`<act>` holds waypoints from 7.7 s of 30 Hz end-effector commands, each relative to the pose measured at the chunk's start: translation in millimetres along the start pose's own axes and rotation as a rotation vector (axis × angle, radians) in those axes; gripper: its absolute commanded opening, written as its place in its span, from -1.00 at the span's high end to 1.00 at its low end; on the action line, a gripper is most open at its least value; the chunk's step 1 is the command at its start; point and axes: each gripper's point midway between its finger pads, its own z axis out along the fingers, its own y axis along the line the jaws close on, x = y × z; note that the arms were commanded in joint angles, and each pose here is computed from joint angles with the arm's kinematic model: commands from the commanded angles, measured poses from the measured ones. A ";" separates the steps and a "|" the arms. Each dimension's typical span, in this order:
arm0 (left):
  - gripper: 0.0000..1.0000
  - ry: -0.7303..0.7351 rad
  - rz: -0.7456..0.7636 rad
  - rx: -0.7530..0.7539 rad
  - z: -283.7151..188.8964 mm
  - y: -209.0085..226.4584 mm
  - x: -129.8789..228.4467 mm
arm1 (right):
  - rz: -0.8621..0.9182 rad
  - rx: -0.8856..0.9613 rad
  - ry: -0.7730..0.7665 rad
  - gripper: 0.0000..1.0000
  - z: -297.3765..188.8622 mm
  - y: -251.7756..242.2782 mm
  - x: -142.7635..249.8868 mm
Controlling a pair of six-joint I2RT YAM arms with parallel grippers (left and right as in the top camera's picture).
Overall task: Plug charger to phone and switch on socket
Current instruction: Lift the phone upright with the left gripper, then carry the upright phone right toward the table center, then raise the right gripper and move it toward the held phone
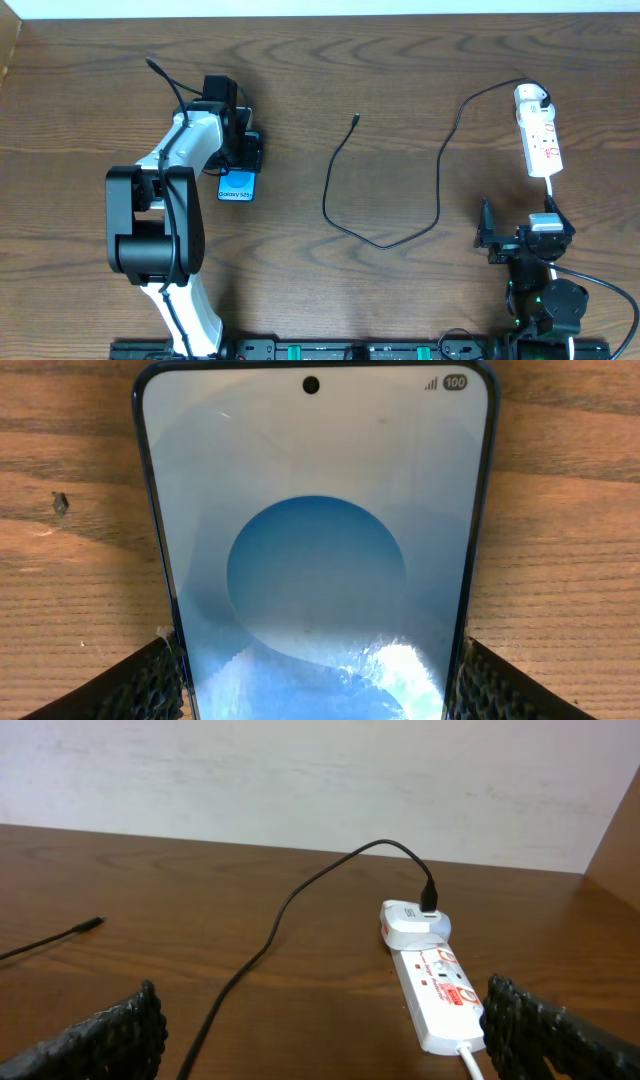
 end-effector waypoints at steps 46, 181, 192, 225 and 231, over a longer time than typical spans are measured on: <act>-0.45 -0.033 -0.233 0.347 -64.7 -59.1 -0.5 | 0.012 -0.002 0.000 -0.98 -0.2 0.9 0.5; -0.25 0.504 -1.016 0.973 -139.8 -149.8 -1.2 | 0.136 -0.021 0.015 -0.98 0.8 4.3 3.6; -0.26 0.504 -1.016 0.973 -139.8 -149.8 -1.2 | 0.170 -0.073 0.031 -0.98 1.4 12.3 -6.6; -0.26 0.521 -1.008 1.000 -144.4 -152.4 -1.0 | 0.182 -0.369 0.482 -0.99 76.1 42.8 -120.0; -0.25 0.521 -1.008 0.999 -144.3 -152.4 -1.0 | 0.167 -0.381 0.566 -0.99 83.8 41.6 -124.1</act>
